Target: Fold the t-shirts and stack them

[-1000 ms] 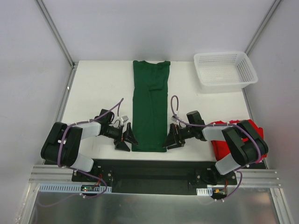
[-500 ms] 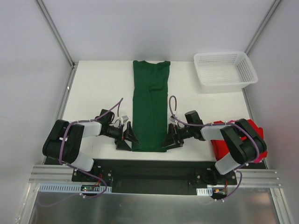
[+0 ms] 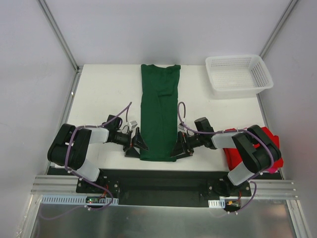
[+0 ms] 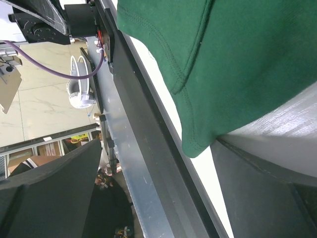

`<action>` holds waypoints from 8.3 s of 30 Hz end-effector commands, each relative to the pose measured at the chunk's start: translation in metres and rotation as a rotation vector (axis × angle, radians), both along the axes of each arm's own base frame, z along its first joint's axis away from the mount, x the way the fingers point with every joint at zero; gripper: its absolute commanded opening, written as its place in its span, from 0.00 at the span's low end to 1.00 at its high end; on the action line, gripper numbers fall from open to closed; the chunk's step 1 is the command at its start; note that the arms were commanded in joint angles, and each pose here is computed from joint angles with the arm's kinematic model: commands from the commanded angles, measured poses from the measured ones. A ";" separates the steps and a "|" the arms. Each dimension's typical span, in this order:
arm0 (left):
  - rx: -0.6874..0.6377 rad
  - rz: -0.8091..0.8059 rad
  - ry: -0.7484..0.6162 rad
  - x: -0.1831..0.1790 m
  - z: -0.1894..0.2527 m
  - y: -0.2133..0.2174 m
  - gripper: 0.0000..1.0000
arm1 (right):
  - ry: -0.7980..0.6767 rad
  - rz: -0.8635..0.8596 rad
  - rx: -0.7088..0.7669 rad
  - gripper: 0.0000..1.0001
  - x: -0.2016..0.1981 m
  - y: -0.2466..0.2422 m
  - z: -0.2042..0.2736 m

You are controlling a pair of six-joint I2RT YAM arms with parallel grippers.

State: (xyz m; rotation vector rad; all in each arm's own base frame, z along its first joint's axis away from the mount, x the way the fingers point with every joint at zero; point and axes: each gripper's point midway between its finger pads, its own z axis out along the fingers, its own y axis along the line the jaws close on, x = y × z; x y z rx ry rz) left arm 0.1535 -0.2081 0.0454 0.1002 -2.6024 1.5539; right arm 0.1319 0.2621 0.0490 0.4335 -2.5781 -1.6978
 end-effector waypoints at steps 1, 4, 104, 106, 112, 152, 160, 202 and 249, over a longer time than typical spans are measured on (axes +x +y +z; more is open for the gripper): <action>0.109 -0.004 0.024 -0.015 -0.027 0.009 0.99 | -0.020 -0.013 -0.106 0.99 -0.002 -0.009 -0.025; 0.105 -0.018 0.026 -0.020 -0.026 0.006 0.96 | -0.018 -0.016 -0.117 0.90 -0.001 -0.009 -0.025; 0.147 -0.094 -0.007 -0.031 -0.018 0.001 0.00 | -0.108 0.159 -0.176 0.01 -0.023 0.011 -0.009; 0.138 -0.111 -0.003 -0.035 -0.017 -0.001 0.00 | -0.115 0.173 -0.175 0.01 -0.028 0.009 -0.008; 0.134 -0.146 -0.009 -0.043 -0.013 -0.004 0.00 | -0.130 0.202 -0.177 0.01 -0.035 0.004 -0.005; 0.089 -0.209 -0.096 -0.037 0.019 -0.013 0.00 | -0.271 0.369 -0.246 0.01 -0.044 -0.022 0.020; 0.076 -0.210 -0.101 -0.033 0.034 -0.014 0.00 | -0.334 0.336 -0.251 0.01 -0.028 -0.022 0.034; 0.089 -0.175 -0.317 0.078 0.098 -0.006 0.00 | -0.495 0.183 -0.266 0.01 0.033 -0.026 0.082; 0.116 -0.189 -0.368 0.175 0.102 -0.016 0.00 | -0.580 0.114 -0.325 0.01 0.138 -0.031 0.087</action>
